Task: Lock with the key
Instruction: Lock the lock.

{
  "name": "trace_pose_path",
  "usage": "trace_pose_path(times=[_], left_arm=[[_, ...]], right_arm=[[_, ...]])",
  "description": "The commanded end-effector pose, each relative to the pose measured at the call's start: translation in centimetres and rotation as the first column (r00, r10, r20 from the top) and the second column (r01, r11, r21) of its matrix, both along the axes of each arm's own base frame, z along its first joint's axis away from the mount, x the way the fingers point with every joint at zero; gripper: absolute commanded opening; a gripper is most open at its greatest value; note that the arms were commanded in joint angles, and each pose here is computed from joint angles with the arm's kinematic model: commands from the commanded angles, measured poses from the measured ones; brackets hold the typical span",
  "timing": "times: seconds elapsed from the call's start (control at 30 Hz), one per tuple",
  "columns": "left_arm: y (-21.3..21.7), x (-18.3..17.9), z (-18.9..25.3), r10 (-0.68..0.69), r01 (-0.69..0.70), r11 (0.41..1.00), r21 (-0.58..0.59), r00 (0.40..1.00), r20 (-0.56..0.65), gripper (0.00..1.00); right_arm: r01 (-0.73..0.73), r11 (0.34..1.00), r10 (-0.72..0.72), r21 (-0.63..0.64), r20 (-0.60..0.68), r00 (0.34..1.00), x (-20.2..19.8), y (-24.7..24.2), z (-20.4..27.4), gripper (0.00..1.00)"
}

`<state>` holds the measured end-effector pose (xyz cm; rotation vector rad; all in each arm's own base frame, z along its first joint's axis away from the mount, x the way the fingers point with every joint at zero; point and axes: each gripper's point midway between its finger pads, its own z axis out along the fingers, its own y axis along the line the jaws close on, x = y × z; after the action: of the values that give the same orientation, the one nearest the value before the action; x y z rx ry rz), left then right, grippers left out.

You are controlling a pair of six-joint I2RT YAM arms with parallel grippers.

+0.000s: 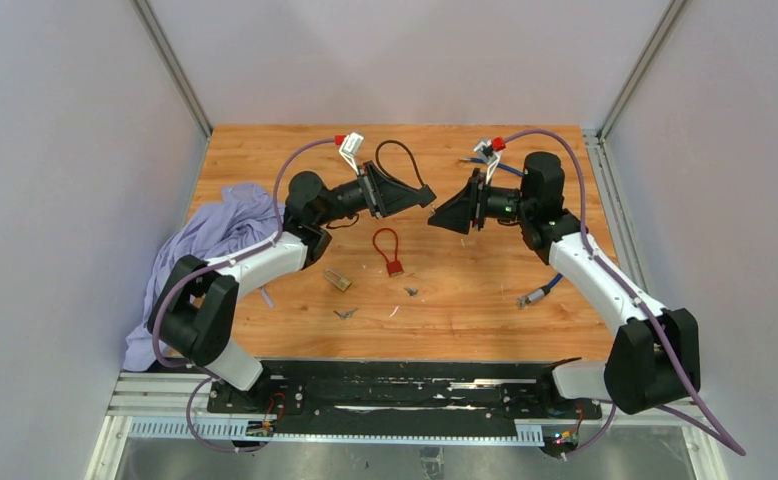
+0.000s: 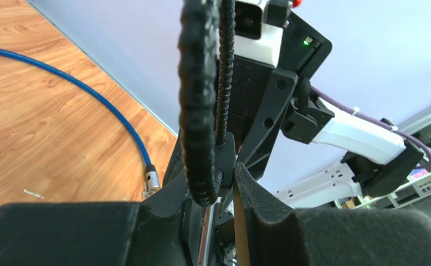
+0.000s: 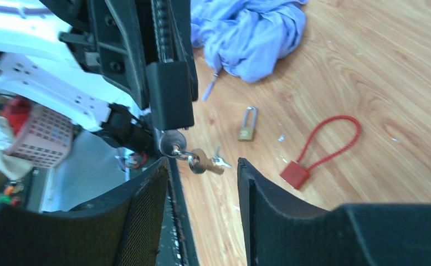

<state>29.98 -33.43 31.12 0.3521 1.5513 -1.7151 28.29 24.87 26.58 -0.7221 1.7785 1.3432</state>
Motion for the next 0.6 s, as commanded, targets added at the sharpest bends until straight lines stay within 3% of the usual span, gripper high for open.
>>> trace_pose_path(times=[0.0, 0.2, 0.57], left_arm=[[0.3, -1.9, 2.4, -0.024, 0.03, 0.999, -0.041, 0.988, 0.151, 0.0], [0.1, -2.3, 2.5, -0.037, 0.045, 0.998, -0.046, 0.987, 0.154, 0.0], [0.0, -2.2, 2.2, -0.04, 0.048, 0.997, -0.06, 0.991, 0.13, 0.0]], right_arm=[[-0.082, 0.989, 0.082, 0.123, 0.001, 0.997, -0.6, 0.0, 2.7, 0.49], [-0.12, 0.981, 0.121, 0.153, 0.003, 0.993, -1.2, 0.1, 3.9, 0.48], [-0.125, 0.98, 0.129, 0.158, -0.015, 0.992, -0.9, -0.4, 3.4, 0.34]])
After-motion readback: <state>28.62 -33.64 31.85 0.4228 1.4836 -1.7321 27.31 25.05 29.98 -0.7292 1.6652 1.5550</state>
